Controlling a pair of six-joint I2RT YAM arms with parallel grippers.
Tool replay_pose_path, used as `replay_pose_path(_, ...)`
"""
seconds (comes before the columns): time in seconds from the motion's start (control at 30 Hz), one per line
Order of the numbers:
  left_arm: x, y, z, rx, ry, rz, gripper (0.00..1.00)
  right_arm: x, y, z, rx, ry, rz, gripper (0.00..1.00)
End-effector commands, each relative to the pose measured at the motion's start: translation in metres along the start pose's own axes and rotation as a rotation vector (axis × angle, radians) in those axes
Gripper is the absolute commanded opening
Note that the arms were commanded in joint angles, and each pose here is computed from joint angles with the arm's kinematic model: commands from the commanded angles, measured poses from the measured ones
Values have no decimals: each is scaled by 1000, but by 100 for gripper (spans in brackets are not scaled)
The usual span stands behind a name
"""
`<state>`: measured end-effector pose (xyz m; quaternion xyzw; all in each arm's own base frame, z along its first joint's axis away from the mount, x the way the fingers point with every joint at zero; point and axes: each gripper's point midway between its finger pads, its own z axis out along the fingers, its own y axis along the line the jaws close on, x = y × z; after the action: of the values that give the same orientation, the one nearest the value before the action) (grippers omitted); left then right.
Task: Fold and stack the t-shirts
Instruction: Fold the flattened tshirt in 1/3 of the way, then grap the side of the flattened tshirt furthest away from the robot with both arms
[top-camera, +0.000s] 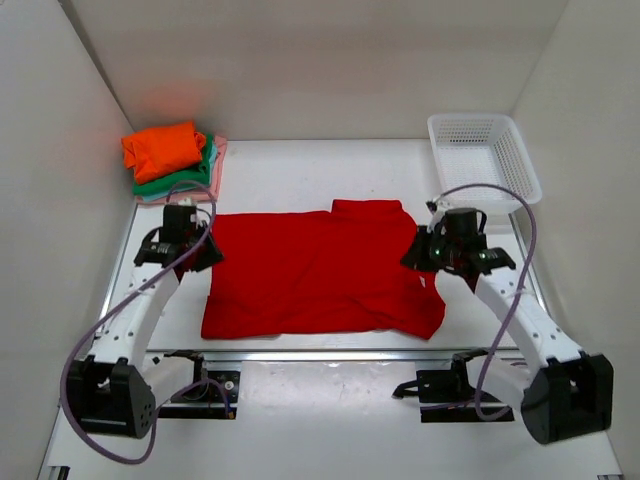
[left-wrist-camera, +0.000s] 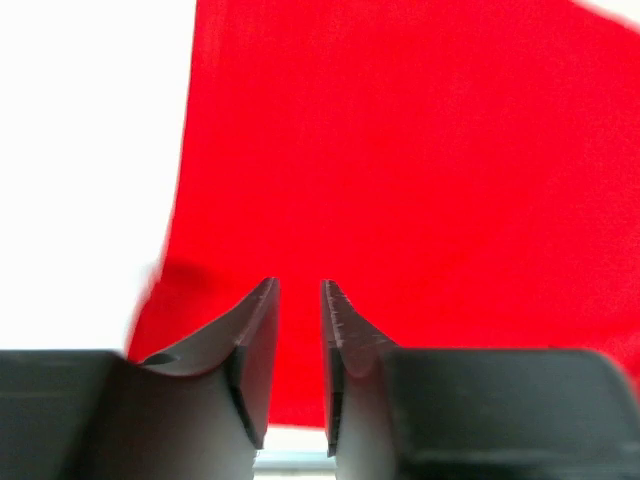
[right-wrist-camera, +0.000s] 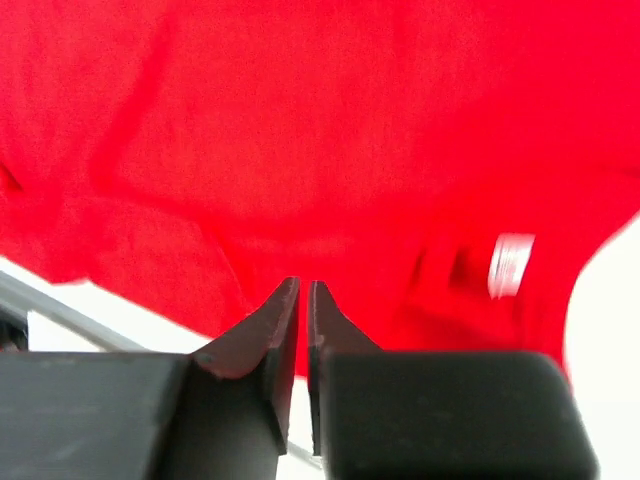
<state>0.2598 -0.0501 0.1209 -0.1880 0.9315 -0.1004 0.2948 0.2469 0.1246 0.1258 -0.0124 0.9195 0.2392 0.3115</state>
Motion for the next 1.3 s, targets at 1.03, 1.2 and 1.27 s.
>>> replay_pose_path(1.03,-155,23,201,-181,-53,35,43,-212,-109,193,81,57,-109,33)
replay_pose_path(1.2,-148,14,204,-120,9,36,19,-201,-111,206,76,113,-98,34)
replay_pose_path(1.27,-143,12,208,-116,28,51,8,-195,-108,209,65,125,-100,35)
